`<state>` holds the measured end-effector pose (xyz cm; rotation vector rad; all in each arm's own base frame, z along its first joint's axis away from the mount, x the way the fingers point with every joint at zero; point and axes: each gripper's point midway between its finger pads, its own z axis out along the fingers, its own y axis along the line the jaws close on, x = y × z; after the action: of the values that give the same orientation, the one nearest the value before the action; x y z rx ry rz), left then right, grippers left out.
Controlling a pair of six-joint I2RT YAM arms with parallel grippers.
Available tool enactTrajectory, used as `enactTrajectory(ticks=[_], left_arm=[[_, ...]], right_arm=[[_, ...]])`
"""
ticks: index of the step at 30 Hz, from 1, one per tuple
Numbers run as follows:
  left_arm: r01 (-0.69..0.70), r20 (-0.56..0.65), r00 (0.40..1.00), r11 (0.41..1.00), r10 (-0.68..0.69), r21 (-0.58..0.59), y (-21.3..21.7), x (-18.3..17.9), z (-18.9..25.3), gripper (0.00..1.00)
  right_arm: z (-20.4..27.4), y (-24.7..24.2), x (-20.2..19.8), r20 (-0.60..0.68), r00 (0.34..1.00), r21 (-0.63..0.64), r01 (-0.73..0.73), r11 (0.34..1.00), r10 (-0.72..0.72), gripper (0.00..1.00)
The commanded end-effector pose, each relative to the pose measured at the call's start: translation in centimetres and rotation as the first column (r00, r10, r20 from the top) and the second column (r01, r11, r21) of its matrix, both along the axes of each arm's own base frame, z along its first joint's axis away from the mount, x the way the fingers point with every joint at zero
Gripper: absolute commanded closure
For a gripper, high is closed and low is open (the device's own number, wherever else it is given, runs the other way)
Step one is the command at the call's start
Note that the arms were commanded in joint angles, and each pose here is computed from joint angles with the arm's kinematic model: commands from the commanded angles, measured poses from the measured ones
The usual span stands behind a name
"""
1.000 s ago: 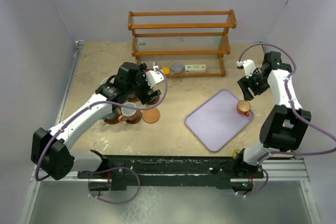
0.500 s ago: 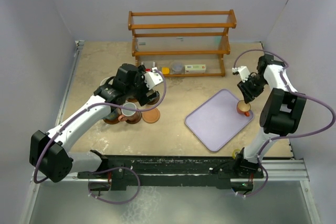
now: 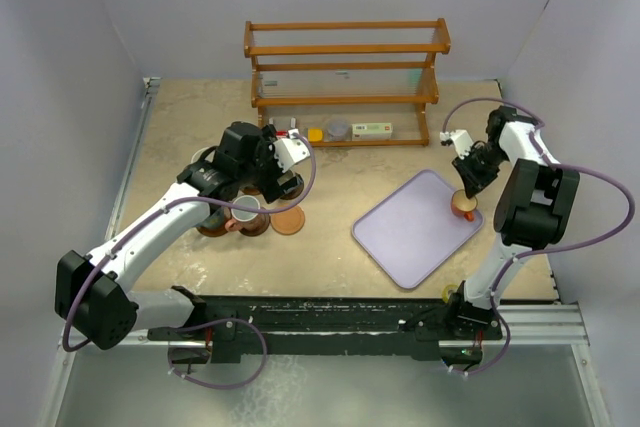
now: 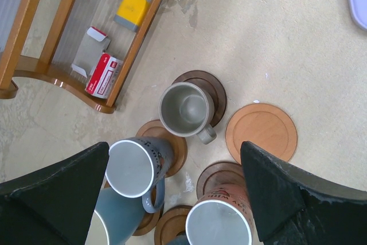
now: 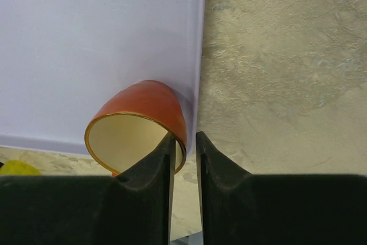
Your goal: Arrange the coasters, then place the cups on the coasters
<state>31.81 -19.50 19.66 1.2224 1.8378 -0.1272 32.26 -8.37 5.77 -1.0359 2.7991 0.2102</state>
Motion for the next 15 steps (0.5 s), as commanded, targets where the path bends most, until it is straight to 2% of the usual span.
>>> enactTrajectory(ticks=[1,4,9,15], left_arm=[[0.009,0.046,0.999,1.000,-0.008,-0.025,-0.3,0.1,1.5,0.07],[0.010,0.054,0.999,1.000,-0.009,-0.019,-0.2,0.2,1.6,0.07],[0.010,0.072,0.997,1.000,-0.009,-0.013,-0.1,0.4,2.1,0.07],[0.000,0.073,0.997,1.000,0.002,-0.020,-0.2,0.7,2.6,0.07]], right_arm=[[0.7,0.1,-0.3,-0.008,1.000,0.012,-0.014,1.000,0.014,0.81],[0.8,0.4,-0.6,-0.012,1.000,0.025,-0.014,1.000,0.014,0.90],[1.2,0.9,-1.0,-0.012,1.000,0.043,-0.006,0.999,0.007,0.99],[3.1,1.9,-0.7,0.047,0.997,0.084,0.049,0.995,-0.053,1.00]])
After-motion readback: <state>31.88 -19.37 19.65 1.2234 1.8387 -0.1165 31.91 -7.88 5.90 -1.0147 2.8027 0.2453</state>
